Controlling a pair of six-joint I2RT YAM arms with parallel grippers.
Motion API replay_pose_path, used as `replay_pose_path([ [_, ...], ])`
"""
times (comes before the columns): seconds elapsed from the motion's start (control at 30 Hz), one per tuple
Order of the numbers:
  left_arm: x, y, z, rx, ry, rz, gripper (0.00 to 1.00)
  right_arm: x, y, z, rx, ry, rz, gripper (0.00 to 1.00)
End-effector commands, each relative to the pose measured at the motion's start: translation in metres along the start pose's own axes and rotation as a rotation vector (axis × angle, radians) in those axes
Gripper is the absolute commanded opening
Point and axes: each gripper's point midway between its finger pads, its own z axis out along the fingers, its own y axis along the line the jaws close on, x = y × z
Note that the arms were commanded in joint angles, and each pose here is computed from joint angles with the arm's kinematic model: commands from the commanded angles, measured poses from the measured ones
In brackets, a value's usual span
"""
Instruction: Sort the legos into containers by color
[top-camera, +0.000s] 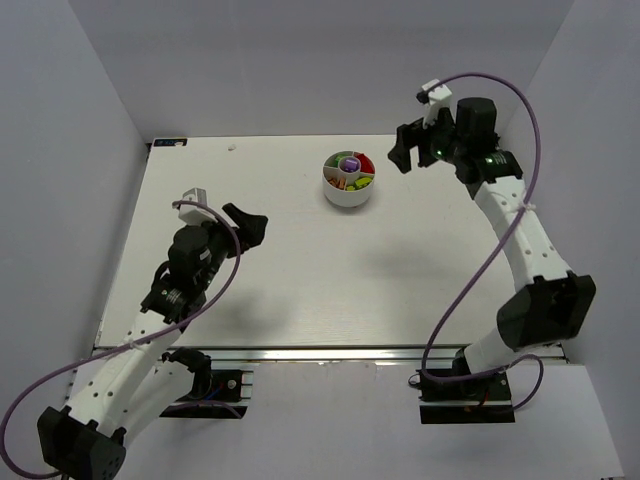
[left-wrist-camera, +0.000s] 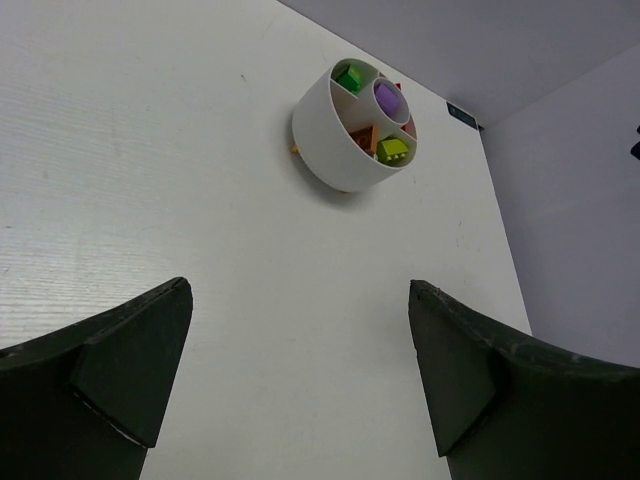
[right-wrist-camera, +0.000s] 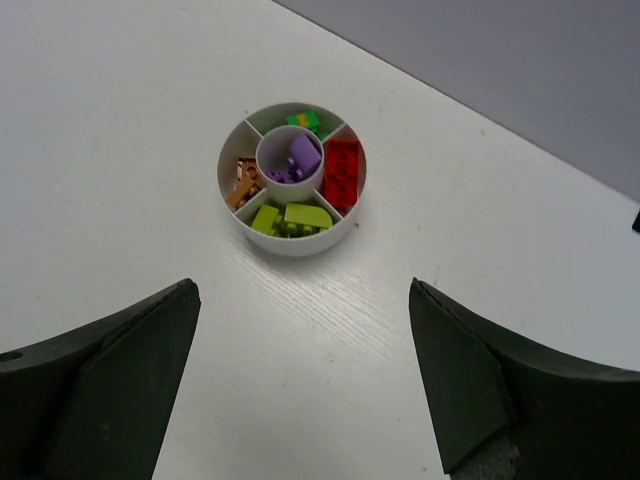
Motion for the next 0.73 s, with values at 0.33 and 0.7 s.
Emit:
replay_pose_path([
  [0.33,-0.025,-0.046,0.01,0.159,-0.024,0.043,0.98,0.056,0.017,-0.092,0.169,0.032,0.144,0.89],
  [0.7,-0.023,-0.045,0.001,0.166,-0.016,0.034,0.98,0.078,0.032,-0.1,0.118,0.062,0.103,0.89],
])
